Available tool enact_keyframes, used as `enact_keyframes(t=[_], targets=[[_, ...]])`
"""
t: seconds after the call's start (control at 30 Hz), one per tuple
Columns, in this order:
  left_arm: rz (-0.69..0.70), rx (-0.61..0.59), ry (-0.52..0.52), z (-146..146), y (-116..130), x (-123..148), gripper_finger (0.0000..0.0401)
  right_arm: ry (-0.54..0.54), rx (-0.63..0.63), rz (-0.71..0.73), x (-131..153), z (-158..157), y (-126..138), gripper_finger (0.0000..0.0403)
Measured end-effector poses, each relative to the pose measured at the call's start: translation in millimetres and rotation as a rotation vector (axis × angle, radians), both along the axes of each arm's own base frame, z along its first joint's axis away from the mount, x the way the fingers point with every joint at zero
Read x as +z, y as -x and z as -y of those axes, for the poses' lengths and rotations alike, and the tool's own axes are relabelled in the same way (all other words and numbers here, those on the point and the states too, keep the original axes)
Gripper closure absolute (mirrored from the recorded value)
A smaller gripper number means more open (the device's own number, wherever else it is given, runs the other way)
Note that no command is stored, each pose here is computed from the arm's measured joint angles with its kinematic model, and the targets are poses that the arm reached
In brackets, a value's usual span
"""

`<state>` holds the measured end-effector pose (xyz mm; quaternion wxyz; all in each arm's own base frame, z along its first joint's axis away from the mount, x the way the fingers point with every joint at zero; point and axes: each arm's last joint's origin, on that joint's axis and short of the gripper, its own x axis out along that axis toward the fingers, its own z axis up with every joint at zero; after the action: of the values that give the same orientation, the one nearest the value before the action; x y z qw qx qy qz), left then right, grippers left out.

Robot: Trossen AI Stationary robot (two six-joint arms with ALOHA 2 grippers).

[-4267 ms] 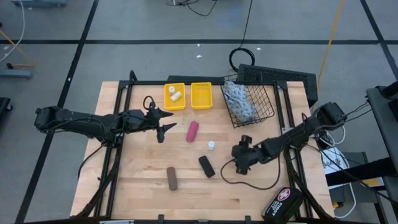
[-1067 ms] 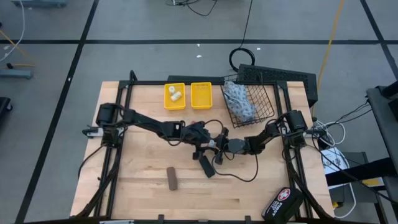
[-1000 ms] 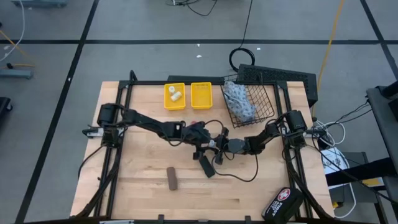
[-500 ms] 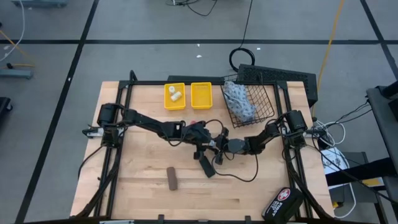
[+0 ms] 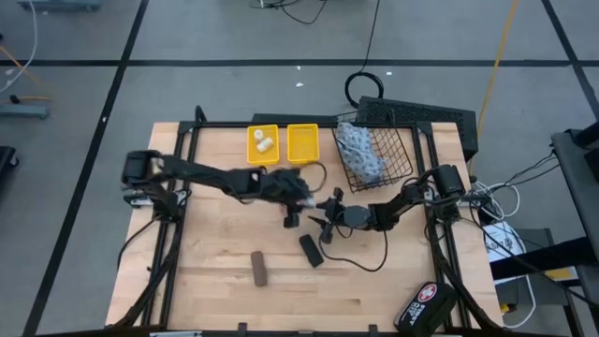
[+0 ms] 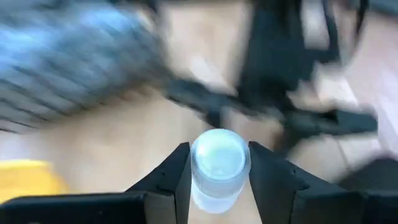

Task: Pick & Place Medicine items
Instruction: Put the pill bottle into the left yellow basket

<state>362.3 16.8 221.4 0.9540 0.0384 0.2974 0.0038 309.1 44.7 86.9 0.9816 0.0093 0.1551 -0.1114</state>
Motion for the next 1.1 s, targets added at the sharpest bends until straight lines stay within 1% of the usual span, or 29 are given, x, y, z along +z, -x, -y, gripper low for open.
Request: enact_keyframes(t=[0.07, 0.13, 0.2, 0.27, 0.33, 0.47, 0.53, 0.63, 0.67, 0.73, 0.87, 0.97, 1.03, 1.1], targets=[[0.035, 0.044, -0.039, -6.2, 10.8, 21.4, 0.0271, 0.004, 0.019, -0.033, -0.6, -1.6, 2.2, 0.0237], [0.032, 0.093, -0.076, -11.9, 22.9, 35.9, 0.0271, 0.0, 0.018, -0.01, 6.3, -1.4, 1.5, 0.0237], [0.011, 0.125, -0.091, -17.6, 35.0, 45.3, 0.0271, 0.004, 0.005, -0.011, 10.3, -0.3, 2.6, 0.0237], [0.034, 0.165, -0.095, -27.5, 48.0, 56.9, 0.0271, 0.009, 0.005, -0.036, 8.9, 0.1, 6.1, 0.0236], [0.057, 0.216, -0.105, -38.7, 61.9, 62.1, 0.0271, 0.007, 0.01, -0.032, 10.4, 0.1, 8.9, 0.0236], [0.053, 0.307, -0.095, -59.9, 89.4, 48.6, 0.0271, 0.009, 0.001, -0.033, 10.3, 2.1, 15.0, 0.0236], [0.103, 0.371, -0.096, -73.0, 100.7, 41.2, 0.0271, 0.013, 0.001, -0.051, 7.9, 2.4, 18.0, 0.0236], [0.132, 0.48, -0.076, -91.9, 119.6, 22.3, 0.0271, 0.01, 0.001, -0.037, 9.5, 2.6, 17.6, 0.0236], [0.16, 0.503, -0.067, -97.5, 123.1, 17.1, 0.0271, 0.01, -0.001, -0.038, 9.3, 3.1, 17.7, 0.0236], [0.168, 0.55, -0.046, -106.1, 133.4, 3.6, 0.0271, 0.012, -0.004, -0.047, 8.0, 3.9, 18.2, 0.0236], [0.202, 0.636, -0.014, -120.6, 147.5, -14.2, 0.0271, 0.012, -0.004, -0.045, 8.4, 3.9, 18.0, 0.0236], [0.186, 0.659, 0.021, -125.3, 156.1, -28.9, 0.0271, 0.012, -0.005, -0.044, 8.4, 4.1, 18.1, 0.0236], [0.202, 0.679, 0.021, -128.9, 158.1, -33.5, 0.0271, 0.012, -0.007, -0.044, 8.5, 4.6, 17.9, 0.0236], [0.187, 0.696, 0.037, -129.8, 160.2, -41.6, 0.0271, 0.012, -0.01, -0.045, 8.4, 5.6, 17.8, 0.0236]])
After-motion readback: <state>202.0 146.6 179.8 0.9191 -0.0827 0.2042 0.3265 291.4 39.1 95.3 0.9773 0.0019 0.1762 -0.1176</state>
